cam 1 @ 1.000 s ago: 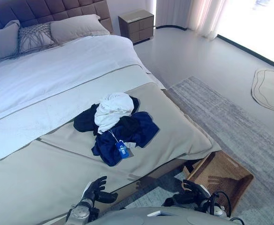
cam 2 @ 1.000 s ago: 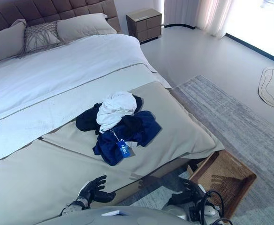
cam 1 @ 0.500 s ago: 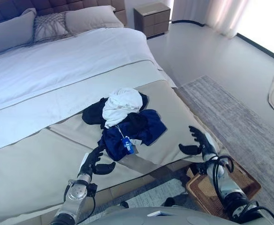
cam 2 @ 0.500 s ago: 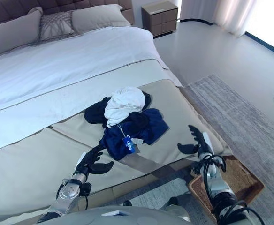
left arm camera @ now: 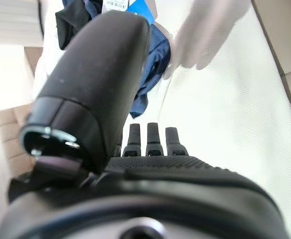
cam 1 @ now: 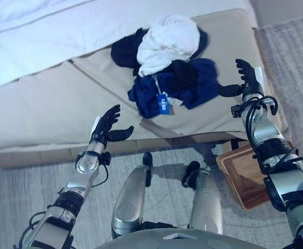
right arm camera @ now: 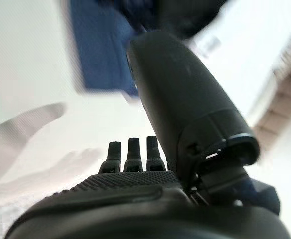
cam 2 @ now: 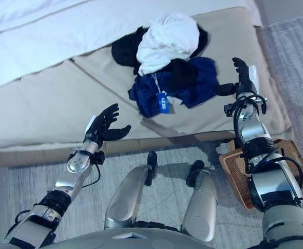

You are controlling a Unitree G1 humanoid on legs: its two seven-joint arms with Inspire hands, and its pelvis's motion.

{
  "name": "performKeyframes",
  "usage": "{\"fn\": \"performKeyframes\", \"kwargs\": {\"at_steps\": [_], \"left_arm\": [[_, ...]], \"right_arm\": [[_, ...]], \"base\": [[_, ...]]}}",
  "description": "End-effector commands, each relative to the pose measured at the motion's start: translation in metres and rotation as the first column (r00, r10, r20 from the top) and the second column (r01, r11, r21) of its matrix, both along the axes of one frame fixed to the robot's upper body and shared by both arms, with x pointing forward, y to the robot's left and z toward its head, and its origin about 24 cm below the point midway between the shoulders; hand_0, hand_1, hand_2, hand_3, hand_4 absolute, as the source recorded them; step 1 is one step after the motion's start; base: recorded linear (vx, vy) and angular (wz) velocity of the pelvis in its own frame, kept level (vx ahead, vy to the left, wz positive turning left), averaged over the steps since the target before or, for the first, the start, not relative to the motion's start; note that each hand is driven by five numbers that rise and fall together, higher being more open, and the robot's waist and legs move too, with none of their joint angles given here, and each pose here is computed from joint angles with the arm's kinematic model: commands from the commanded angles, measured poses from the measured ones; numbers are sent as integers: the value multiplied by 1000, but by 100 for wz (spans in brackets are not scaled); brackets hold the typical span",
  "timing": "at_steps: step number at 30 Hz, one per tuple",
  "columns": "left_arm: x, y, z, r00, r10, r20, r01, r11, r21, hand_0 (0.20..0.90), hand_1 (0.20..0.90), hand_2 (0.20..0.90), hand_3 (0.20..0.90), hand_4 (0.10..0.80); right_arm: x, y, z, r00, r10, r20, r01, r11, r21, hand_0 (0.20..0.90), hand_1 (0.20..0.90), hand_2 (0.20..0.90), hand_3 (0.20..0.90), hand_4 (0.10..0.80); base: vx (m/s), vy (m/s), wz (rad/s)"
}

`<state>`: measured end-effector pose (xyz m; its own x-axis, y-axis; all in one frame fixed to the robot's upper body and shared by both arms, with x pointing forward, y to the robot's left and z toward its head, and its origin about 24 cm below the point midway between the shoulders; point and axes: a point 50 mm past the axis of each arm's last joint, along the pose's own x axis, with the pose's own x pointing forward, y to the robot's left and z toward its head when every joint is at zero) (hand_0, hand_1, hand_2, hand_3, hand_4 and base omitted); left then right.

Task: Pick up the clothes from the bed and place them into the basket

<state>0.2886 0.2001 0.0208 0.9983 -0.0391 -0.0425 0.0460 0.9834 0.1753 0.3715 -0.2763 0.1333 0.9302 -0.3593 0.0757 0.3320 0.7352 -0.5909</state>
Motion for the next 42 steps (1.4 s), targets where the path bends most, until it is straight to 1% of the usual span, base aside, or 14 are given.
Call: {"fn": "performKeyframes", "kwargs": {"at_steps": [1,4,6,13,16,19,21,24,31,36,40,42], "left_arm": [[-4,-2,32,984,-19,179,26,999,-36,900,900,900,900,800],[-3,-7,42,976,-26,215,39,998,-54,900,900,900,900,800],[-4,-8,46,973,-24,231,43,996,-78,900,900,900,900,800],[-5,-6,55,963,-22,269,48,995,-92,900,900,900,900,800],[-6,-7,62,954,-16,301,50,993,-107,900,900,900,900,800],[-7,-7,66,947,-9,320,50,991,-121,900,900,900,900,800],[-8,-6,68,945,-7,328,48,992,-117,900,900,900,900,800],[-12,-2,68,944,-1,329,45,991,-124,900,900,900,900,800],[-22,8,72,936,-1,352,48,991,-123,900,900,900,900,800],[-26,8,75,930,-10,367,60,990,-125,900,900,900,900,800],[-26,6,76,928,-15,371,68,989,-129,900,900,900,900,800],[-29,7,76,928,-11,373,67,988,-137,900,900,900,900,800]], "right_arm": [[4,-5,30,995,-9,95,12,999,-33,900,900,900,900,800],[7,-12,42,994,-44,103,45,999,-12,900,900,900,900,800],[12,-14,56,992,-63,107,66,998,-21,900,900,900,900,800],[19,-22,80,994,-94,52,97,994,-51,900,900,900,900,800],[21,-24,91,993,-100,64,103,994,-43,900,900,900,900,800],[24,-22,106,990,-90,106,90,996,2,900,900,900,900,800],[24,-21,116,985,-79,152,67,994,87,900,900,900,900,800],[25,-17,130,974,-60,216,31,990,134,900,900,900,900,800],[25,-9,157,968,-46,247,24,995,94,900,900,900,900,800],[25,-5,167,967,-36,252,15,996,84,900,900,900,900,800],[28,3,174,963,13,271,-32,997,65,900,900,900,900,800],[28,12,183,946,70,316,-87,995,41,900,900,900,900,800]], "base": [[-74,6,17],[-37,6,9],[0,0,0],[5,-32,8],[-43,-23,5],[-55,-15,7],[-19,-1,4],[-7,-8,7],[32,-36,9],[7,-13,7],[-6,-6,7],[-23,13,-31]]}}
